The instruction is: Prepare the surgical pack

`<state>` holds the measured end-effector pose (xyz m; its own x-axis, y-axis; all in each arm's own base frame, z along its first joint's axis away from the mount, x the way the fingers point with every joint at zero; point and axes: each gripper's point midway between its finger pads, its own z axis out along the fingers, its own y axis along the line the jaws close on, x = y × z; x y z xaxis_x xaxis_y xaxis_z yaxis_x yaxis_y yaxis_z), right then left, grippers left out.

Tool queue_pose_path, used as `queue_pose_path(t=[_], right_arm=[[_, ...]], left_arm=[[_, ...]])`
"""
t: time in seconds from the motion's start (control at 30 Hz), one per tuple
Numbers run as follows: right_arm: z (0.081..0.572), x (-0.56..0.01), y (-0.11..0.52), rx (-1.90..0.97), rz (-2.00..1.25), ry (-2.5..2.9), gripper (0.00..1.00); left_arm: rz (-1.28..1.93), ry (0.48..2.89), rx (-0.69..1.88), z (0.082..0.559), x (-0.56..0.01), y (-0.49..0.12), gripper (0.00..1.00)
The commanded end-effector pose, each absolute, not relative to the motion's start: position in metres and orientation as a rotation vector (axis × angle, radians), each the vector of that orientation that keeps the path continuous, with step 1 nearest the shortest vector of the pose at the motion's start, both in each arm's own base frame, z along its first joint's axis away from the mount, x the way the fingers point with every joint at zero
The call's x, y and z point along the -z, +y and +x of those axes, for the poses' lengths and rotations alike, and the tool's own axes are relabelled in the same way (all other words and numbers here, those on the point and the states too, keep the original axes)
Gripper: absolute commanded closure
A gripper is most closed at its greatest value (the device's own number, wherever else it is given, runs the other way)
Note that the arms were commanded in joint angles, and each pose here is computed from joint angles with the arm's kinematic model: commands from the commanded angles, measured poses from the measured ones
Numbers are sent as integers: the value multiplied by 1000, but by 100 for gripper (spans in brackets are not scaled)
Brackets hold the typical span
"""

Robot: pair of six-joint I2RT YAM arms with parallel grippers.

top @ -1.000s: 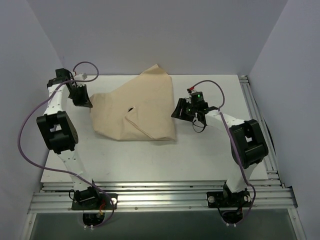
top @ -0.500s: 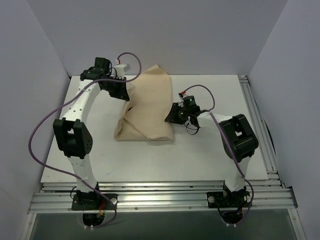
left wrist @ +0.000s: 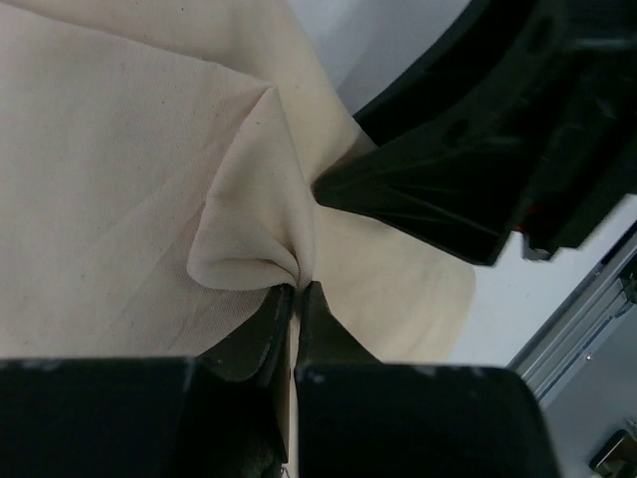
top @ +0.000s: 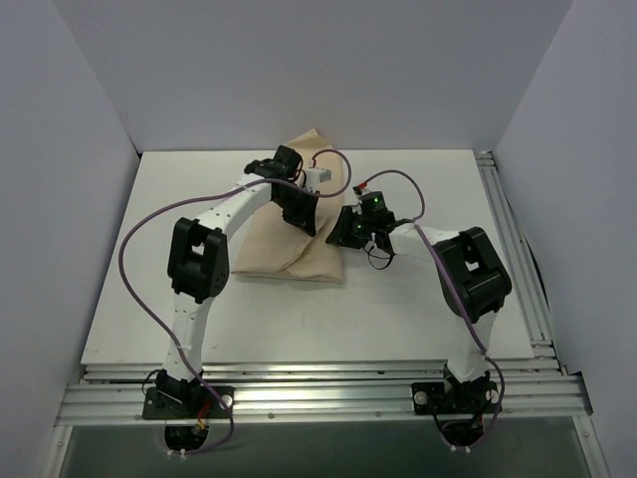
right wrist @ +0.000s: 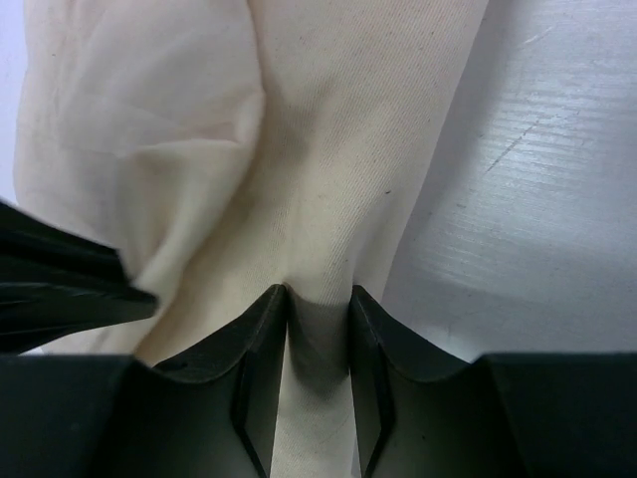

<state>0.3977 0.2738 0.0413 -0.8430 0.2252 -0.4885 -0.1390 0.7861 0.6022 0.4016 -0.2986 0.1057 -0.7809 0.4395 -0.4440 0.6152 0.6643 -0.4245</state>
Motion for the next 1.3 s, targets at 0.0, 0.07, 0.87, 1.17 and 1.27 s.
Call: queue_pose_path(t=[0.0, 0.07, 0.87, 1.17, 1.27], right_arm=[[398, -63, 305, -990, -2, 2363, 75], [398, -67, 306, -997, -7, 2356, 75], [426, -128, 241, -754, 123, 2309, 56], [429, -144, 249, -903, 158, 2248, 56], [424, -127, 263, -921, 120, 2300, 55]], left_arm=[[861, 2423, 969, 405, -124, -349, 98], [846, 2446, 954, 407, -111, -349, 98], [942, 2364, 1004, 404, -158, -341, 47], [1001, 2313, 1156, 381, -210, -335, 46], [956, 2335, 1063, 388, -218, -310, 46]])
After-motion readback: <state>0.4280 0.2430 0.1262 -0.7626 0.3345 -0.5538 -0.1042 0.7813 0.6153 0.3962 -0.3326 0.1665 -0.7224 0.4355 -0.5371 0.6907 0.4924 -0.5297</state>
